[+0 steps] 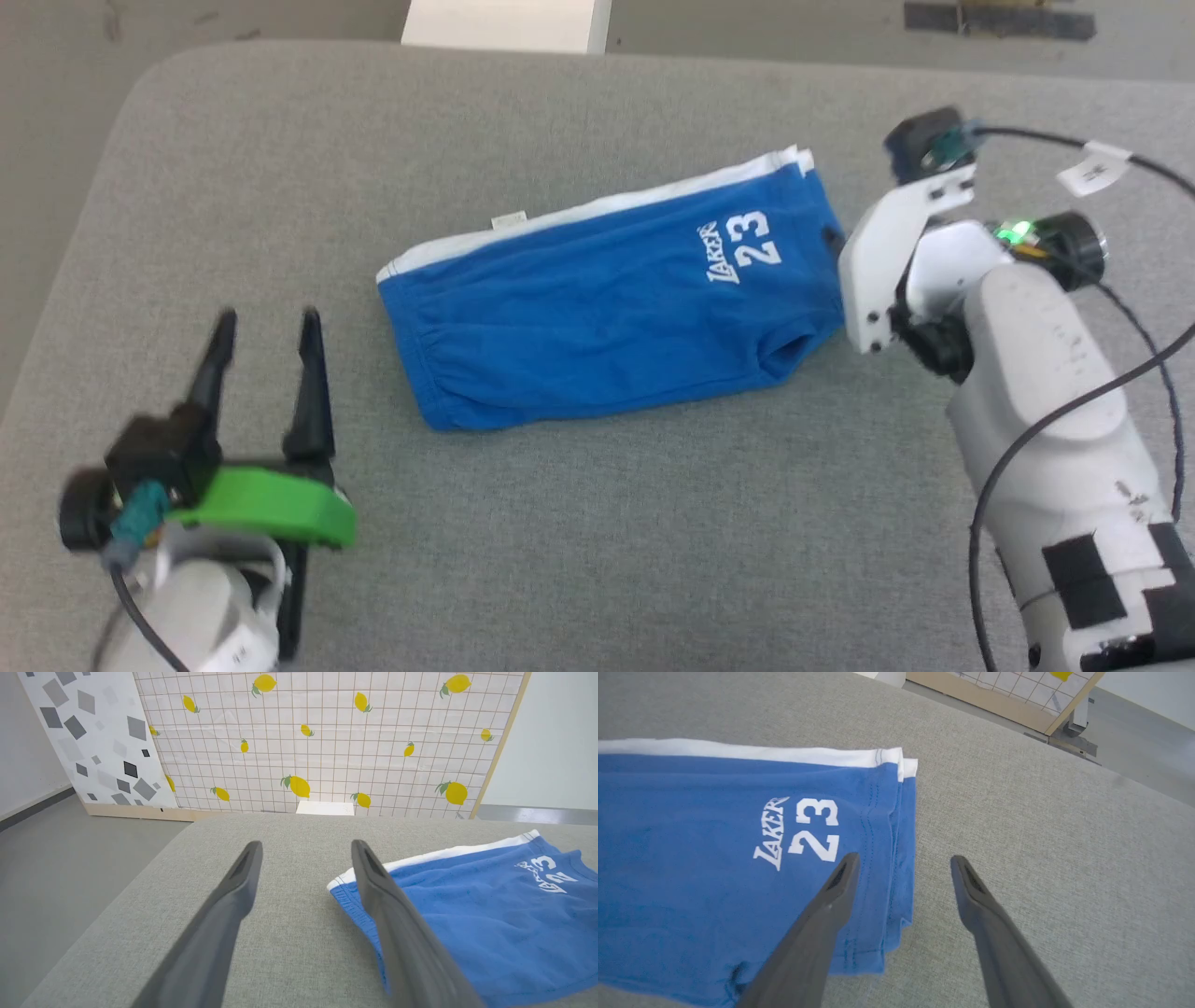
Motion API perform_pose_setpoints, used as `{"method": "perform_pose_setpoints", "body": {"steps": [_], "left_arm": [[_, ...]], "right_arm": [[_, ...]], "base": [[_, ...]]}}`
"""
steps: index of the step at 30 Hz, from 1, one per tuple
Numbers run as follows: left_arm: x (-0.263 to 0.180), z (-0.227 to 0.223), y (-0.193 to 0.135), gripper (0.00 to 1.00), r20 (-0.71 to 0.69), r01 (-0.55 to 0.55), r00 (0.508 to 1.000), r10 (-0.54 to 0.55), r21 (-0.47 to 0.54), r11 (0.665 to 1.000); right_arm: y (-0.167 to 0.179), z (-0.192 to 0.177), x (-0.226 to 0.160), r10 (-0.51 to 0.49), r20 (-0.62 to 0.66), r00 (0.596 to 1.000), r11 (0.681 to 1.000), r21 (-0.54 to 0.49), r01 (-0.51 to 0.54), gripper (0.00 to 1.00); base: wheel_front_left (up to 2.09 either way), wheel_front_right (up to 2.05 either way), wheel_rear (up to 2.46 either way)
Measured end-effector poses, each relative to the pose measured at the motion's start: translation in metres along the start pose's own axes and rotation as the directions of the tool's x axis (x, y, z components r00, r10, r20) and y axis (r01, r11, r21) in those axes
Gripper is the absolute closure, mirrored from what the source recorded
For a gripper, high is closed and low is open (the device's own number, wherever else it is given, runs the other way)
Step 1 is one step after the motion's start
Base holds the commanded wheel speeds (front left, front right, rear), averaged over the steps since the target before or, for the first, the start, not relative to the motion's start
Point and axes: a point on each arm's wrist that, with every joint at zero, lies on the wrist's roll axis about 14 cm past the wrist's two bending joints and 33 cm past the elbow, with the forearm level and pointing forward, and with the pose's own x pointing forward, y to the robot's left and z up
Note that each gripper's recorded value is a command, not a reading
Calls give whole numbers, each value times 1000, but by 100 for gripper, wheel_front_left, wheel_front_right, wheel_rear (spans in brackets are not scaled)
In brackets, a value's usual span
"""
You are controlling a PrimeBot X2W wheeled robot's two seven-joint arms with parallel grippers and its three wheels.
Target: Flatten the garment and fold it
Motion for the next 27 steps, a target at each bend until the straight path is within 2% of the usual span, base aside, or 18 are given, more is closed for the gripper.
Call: {"method": "perform_pose_setpoints", "body": {"steps": [7, 15, 19, 20, 21, 27], "left_arm": [[-13, -3, -4, 0, 1, -3, 1000, 3, -51, 999], [-19, -17, 7, 0, -35, -33, 999, 31, -50, 998], [-21, -24, 13, 0, -52, -46, 998, 43, -54, 997], [-21, -25, 12, 0, -55, -45, 998, 42, -61, 997], [-20, -27, 11, 0, -59, -42, 998, 38, -68, 997], [-16, -43, -7, 0, -140, -3, 990, -16, -134, 991]], "right_arm": [[6, -9, -5, -1, -84, 996, 999, -43, -2, 0], [10, -58, 13, -14, -287, 958, 997, -73, -7, 0], [12, -66, 18, -7, -326, 945, 998, -54, -12, 0], [12, -66, 18, -6, -331, 944, 999, -47, -11, 36], [12, -66, 18, -4, -331, 944, 999, -45, -11, 100], [15, -61, 16, 14, -306, 952, 1000, -17, -20, 100]], "base": [[0, 0, 0], [0, 0, 0], [0, 0, 0], [0, 0, 0], [0, 0, 0], [0, 0, 0]]}}
